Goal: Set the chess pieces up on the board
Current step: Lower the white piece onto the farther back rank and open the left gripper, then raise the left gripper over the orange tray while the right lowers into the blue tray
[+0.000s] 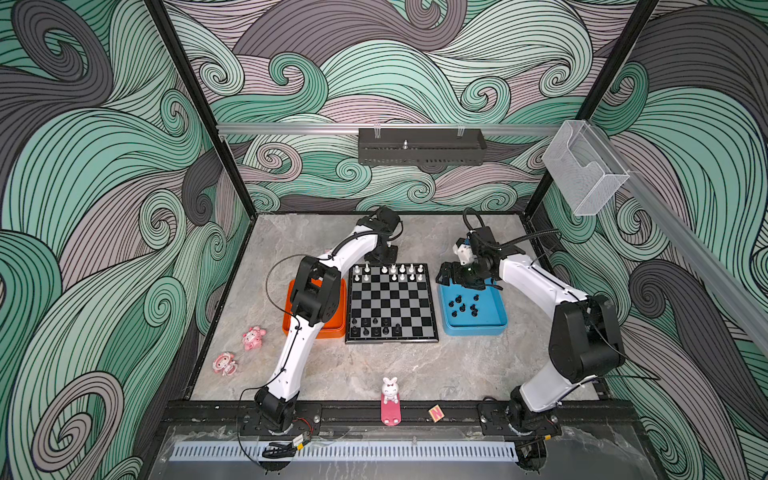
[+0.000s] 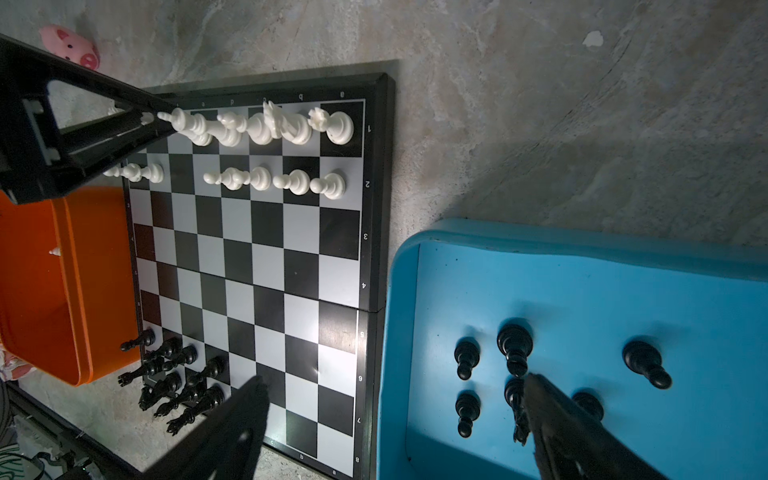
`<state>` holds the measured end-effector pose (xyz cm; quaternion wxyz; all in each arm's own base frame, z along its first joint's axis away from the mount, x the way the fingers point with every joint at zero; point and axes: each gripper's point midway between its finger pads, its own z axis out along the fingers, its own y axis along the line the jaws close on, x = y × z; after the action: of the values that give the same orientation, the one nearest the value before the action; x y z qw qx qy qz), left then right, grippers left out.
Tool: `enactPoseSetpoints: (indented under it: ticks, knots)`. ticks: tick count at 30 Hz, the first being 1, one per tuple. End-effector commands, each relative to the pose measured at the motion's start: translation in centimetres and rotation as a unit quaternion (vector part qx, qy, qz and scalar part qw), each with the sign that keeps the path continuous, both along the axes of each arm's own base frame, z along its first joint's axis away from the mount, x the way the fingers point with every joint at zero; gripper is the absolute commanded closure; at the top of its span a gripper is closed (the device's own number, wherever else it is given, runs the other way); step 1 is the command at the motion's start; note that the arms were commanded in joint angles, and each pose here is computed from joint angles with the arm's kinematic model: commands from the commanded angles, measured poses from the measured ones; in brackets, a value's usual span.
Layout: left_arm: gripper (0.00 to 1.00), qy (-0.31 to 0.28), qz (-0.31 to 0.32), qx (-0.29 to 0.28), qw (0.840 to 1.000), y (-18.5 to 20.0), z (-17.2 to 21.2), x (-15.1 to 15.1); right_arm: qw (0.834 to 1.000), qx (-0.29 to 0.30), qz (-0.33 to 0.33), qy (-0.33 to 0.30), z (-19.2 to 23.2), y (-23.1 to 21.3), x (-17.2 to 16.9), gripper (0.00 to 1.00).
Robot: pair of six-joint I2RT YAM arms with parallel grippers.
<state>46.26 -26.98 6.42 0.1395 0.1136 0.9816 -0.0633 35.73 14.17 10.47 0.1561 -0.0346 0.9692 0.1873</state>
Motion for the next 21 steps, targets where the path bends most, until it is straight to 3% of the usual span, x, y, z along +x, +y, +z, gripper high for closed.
enactPoseSetpoints:
  ticks: [1,12,21]
  knots:
    - [0.65,-0.025,0.001,-0.013,1.000,-0.5,3.0,0.3,1.000,0.002,0.000,0.000,0.0,-0.1,0.0,0.04]
    - [0.61,-0.064,0.013,0.008,0.998,1.5,7.1,-0.3,1.000,-0.007,-0.009,-0.012,1.3,-0.6,0.0,0.04]
    - [0.60,-0.075,0.037,0.015,0.996,5.2,9.7,-2.5,0.997,-0.059,-0.043,-0.009,1.4,-3.3,0.1,0.03]
